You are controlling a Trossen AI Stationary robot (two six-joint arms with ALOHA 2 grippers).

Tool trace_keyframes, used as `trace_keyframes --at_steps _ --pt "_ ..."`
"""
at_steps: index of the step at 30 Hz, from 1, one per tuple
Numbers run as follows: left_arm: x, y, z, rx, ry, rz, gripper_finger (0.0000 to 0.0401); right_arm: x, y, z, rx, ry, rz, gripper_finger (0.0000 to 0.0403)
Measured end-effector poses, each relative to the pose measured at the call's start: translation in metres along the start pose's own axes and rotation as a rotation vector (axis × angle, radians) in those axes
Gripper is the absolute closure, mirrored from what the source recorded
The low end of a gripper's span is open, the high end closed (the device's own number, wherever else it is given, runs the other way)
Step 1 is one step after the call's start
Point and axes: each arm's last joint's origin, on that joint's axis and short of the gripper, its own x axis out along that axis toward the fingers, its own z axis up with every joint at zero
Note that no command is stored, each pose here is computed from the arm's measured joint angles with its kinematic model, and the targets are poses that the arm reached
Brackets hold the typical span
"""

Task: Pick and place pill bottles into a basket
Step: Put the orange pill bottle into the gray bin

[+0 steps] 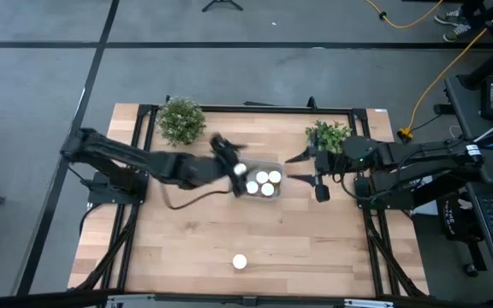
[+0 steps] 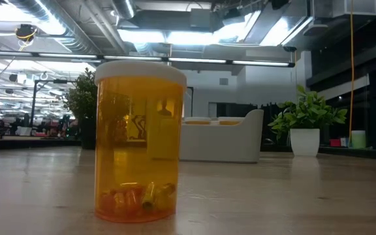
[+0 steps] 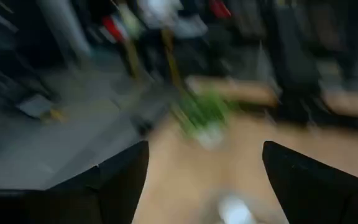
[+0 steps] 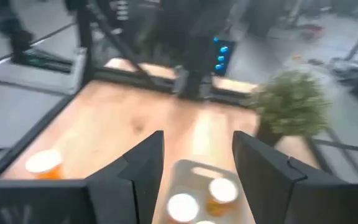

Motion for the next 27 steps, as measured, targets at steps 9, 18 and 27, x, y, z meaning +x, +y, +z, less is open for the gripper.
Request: trace_keyframes --at_steps 9,18,27 --pt "-0.094 0.044 0.075 0.014 -0.215 0.198 0.0093 0.023 0.040 0.037 -0.076 0.125 0.169 0.0209" --pt "-0.118 0.047 0.071 0.059 -0.197 0.092 0.0087 0.087 0.076 0.055 0.013 0.463 0.311 0.0176" --pt "-0.134 0.040 0.068 0.025 -0.197 -0.005 0.0068 0.141 0.112 0.058 0.069 0.584 0.290 0.0070"
